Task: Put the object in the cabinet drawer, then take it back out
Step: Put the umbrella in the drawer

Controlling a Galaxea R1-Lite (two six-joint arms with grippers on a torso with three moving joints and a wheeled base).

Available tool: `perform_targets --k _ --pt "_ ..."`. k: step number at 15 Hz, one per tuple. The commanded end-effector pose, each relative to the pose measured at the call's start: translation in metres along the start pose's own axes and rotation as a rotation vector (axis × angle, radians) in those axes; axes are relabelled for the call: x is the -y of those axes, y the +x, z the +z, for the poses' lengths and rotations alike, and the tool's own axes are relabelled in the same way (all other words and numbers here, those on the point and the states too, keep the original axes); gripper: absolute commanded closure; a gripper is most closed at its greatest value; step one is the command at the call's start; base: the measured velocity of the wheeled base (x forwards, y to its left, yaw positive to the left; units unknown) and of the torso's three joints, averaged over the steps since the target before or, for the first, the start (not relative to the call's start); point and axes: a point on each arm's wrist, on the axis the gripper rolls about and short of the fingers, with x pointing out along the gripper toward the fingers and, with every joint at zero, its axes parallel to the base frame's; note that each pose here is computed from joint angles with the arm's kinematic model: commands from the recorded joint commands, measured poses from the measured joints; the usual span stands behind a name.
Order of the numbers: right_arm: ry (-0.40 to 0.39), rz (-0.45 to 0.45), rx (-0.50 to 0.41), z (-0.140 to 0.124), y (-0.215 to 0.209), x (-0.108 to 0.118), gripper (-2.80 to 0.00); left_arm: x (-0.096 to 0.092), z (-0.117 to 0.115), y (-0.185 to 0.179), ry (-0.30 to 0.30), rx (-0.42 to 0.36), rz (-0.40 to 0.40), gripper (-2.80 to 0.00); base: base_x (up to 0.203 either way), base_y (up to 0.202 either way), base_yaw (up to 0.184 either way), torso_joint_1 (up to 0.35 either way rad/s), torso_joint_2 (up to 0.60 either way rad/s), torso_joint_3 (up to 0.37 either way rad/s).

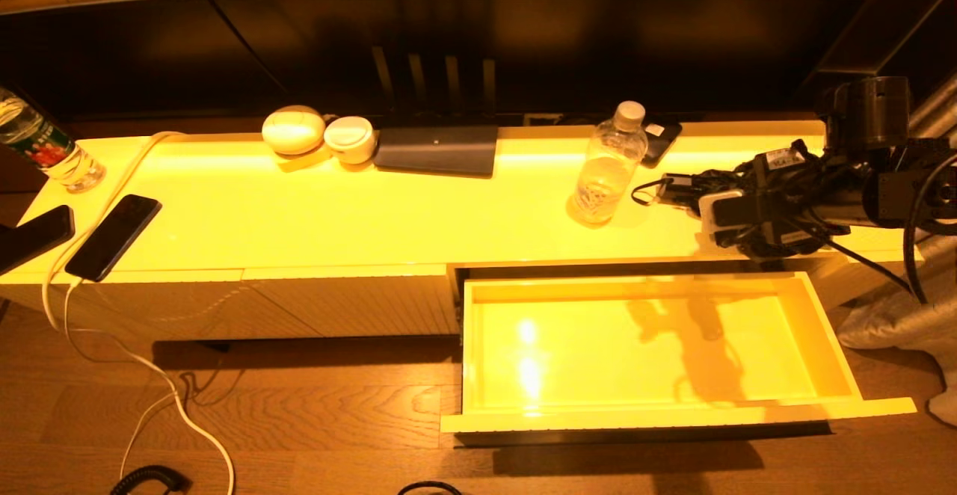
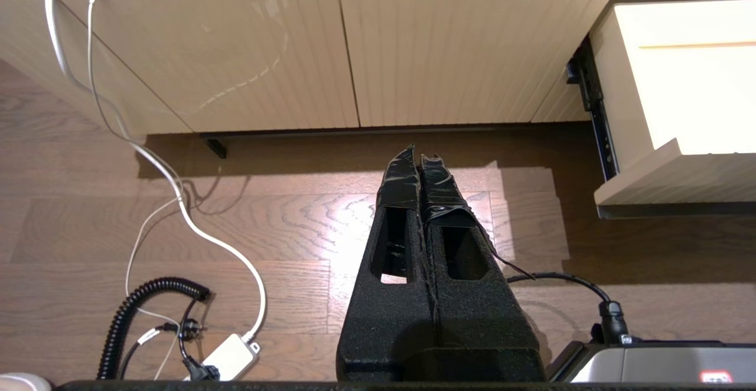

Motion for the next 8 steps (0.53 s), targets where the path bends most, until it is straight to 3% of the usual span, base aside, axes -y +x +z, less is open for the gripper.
perform_targets --k 1,3,8 --pt "0.032 0.005 -0.023 0.002 0.021 0.001 -2.80 0.000 -0.001 0.000 0.000 -0.002 0.000 0.00 0.000 0.000 0.000 0.000 0.00 0.000" --pt "0.100 0.007 -0.058 0.002 0.029 0.007 -2.80 0.000 0.000 0.000 0.000 -0.001 0.000 0.00 0.000 0.000 0.000 0.000 0.00 0.000" --pt "0.238 0.116 -0.091 0.000 0.038 0.010 -2.80 0.000 0.000 0.000 0.000 -0.001 0.000 0.00 0.000 0.000 0.000 0.000 0.00 0.000"
